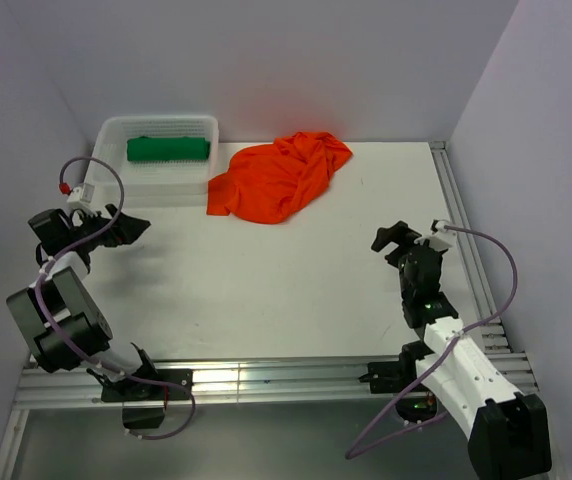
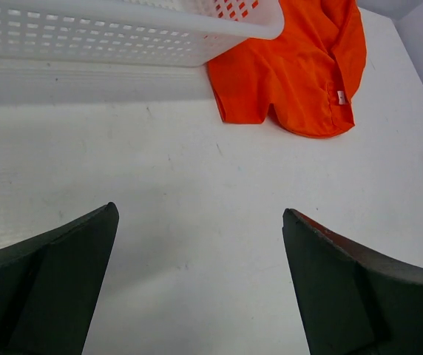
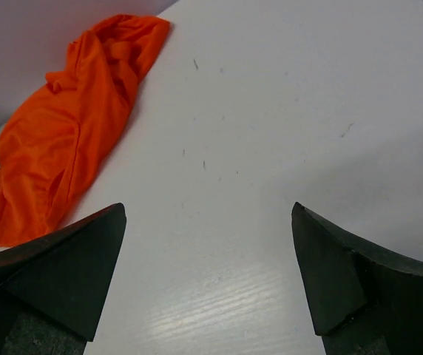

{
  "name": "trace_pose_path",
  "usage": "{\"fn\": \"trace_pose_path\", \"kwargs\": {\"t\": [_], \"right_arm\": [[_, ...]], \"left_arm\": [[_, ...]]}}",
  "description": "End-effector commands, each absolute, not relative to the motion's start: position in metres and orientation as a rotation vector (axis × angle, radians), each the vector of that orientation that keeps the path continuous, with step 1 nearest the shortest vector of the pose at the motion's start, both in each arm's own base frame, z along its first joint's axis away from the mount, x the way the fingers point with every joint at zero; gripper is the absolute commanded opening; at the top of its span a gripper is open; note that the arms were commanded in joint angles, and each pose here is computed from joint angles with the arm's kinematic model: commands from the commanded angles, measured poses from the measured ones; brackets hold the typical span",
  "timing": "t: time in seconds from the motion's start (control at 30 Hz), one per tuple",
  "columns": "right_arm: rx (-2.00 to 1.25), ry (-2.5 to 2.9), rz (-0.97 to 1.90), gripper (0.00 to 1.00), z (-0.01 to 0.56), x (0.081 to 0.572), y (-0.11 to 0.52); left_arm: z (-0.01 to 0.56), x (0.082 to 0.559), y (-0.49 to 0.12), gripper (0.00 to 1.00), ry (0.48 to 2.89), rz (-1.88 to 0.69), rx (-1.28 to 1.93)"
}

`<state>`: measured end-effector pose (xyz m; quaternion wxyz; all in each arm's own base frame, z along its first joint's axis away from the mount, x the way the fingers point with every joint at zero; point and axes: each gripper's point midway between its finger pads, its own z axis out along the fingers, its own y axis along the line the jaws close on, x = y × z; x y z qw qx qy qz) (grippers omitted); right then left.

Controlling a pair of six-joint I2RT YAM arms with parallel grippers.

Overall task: Roll the t-shirts
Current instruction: Move the tshirt to the center of the board

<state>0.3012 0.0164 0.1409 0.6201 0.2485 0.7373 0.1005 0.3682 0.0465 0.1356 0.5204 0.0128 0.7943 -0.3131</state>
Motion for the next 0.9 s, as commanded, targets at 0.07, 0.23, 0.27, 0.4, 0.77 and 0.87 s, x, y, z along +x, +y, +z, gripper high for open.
{"fn": "trace_pose_path", "kwargs": {"t": [0.07,0.23,0.27,0.4,0.77,0.87], "right_arm": [[0.593,1.676,0.299,1.00,0.169,0.315,0.027],[0.436,1.707,0.548,1.00,0.189,0.334,0.077],[0.466,1.745,0.559,1.00,0.180,0.342,0.082],[0.449,1.833,0.536,0.99,0.183,0.365,0.122],[0.484,2.119,0.712,0.88,0.141,0.443,0.260],[0.503,2.170,0.739,0.84,0.119,0.457,0.285]], "left_arm": [[0.173,0.369,0.064,0.99,1.839,-0.608,-0.043],[0.202,0.363,0.079,1.00,1.780,-0.644,-0.105],[0.204,0.361,0.081,0.99,1.766,-0.654,-0.114],[0.209,0.354,0.076,1.00,1.712,-0.646,-0.089],[0.210,0.341,0.030,1.00,1.684,-0.308,0.166],[0.205,0.342,0.011,0.99,1.692,-0.327,0.212]]}}
